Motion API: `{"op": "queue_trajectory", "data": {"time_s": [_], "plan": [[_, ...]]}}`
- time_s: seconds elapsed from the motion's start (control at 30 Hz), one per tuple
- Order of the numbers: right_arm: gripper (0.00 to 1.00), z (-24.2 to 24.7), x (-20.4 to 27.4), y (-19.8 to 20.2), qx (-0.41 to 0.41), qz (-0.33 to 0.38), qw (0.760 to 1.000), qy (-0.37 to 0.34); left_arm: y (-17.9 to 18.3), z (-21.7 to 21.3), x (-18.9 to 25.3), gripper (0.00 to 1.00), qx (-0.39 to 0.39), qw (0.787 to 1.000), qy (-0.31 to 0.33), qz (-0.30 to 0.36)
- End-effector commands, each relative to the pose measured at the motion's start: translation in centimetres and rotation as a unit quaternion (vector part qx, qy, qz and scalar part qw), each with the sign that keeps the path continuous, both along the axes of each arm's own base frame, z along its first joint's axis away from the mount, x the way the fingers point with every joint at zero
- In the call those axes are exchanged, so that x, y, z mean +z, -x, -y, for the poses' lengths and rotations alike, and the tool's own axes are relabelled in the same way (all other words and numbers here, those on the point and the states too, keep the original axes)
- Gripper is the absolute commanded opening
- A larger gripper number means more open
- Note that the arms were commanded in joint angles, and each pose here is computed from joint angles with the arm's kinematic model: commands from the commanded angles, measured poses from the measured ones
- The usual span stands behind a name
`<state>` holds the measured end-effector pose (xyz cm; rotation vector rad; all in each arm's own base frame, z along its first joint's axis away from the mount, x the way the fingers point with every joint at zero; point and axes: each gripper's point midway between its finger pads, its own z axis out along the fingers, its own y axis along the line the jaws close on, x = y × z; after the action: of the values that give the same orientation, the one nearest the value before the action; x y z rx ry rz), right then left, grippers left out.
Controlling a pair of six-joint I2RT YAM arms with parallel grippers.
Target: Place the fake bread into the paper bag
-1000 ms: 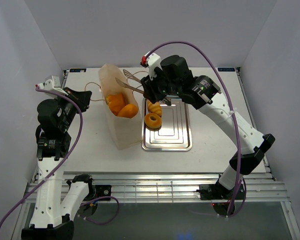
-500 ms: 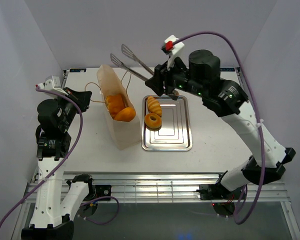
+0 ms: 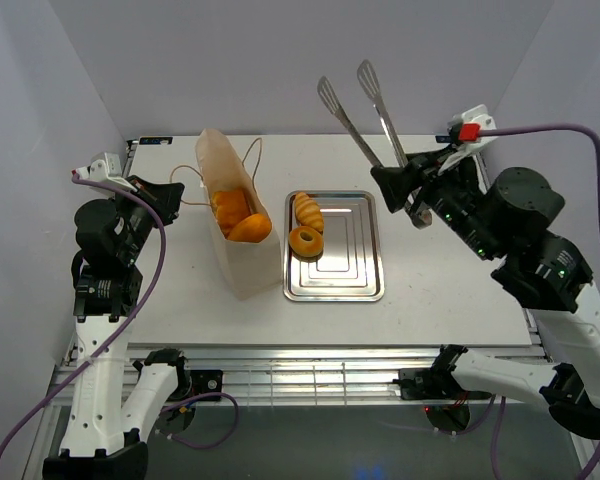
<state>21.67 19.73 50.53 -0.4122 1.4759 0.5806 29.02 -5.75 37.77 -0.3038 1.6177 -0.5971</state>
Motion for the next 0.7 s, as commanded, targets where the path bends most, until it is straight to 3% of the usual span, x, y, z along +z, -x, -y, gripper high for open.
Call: {"op": "queue_trajectory", "data": {"time_s": [0.0,0.3,0.67], "plan": [[0.6,0.7,-6.0,-2.9,-0.074,-0.056,0.995,0.041,0.4,0.2,0.1,0.0,-0.007,1.0,-0.005,0.004],[0.56,1.7,-20.2,-6.7,-0.068,-0.215,0.97,0.092,0.6,0.4,0.2,0.0,-0.014,1.0,-0.005,0.005],[0.54,-2.5,-27.9,-10.3,0.011,-0.299,0.948,0.109,0.8,0.5,0.0,0.0,-0.017,1.0,-0.006,0.004]]}}
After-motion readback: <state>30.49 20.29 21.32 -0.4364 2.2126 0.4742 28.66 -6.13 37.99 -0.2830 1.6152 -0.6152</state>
